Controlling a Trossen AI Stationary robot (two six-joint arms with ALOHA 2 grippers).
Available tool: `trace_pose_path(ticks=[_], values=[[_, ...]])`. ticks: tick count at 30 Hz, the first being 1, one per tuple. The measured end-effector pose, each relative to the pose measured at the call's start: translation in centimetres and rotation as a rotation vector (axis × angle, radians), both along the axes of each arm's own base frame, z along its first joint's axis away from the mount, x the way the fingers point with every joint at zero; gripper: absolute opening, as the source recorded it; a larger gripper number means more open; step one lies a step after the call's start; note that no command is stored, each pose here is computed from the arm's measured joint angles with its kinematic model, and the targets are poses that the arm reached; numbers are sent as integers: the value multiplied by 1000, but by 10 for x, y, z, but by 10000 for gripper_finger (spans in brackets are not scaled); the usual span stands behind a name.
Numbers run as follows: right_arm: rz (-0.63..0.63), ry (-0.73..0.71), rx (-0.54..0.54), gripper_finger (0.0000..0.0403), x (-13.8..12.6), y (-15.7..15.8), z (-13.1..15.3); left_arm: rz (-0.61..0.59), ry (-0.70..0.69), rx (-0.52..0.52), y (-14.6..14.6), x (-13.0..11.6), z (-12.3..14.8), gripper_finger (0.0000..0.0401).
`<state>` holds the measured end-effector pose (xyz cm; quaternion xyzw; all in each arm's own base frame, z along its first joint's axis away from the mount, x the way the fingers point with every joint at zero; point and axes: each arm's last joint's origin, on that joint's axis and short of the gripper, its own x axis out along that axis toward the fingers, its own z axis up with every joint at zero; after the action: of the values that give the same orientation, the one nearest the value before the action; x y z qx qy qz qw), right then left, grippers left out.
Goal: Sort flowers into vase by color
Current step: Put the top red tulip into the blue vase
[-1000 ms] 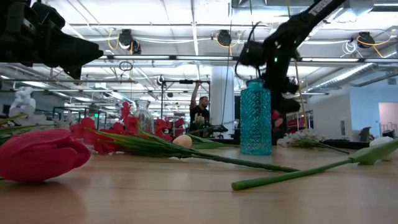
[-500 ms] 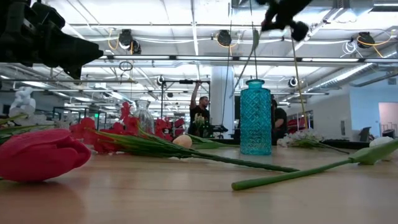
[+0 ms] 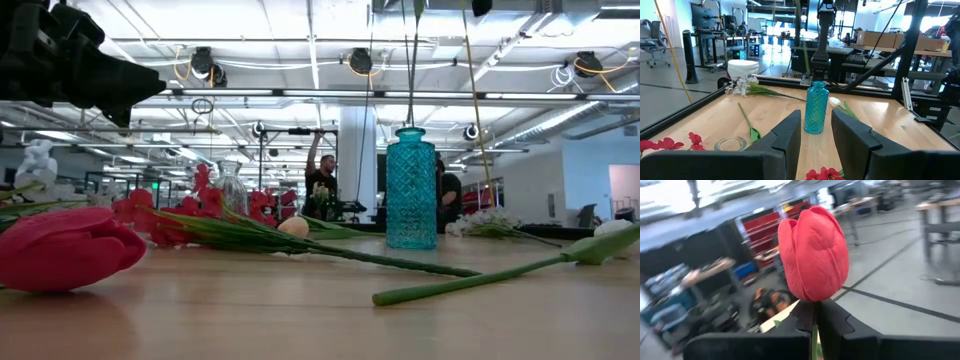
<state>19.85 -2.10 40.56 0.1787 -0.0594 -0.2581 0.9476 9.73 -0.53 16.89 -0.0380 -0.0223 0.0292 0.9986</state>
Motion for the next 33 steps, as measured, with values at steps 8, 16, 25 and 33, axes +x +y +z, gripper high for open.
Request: trace_pose_path(ticks=[8,16,25,33], values=[[109,10,-75,4,1,19,3,0,1,0,0,0,0,116],[194,20,-157,4,0,34,5,0,0,0,0,0,0,116],[232,57,-203,4,5,43,2,0,0,0,0,0,0,116],[243,82,-213,4,12,46,-3,0,0,0,0,0,0,116]])
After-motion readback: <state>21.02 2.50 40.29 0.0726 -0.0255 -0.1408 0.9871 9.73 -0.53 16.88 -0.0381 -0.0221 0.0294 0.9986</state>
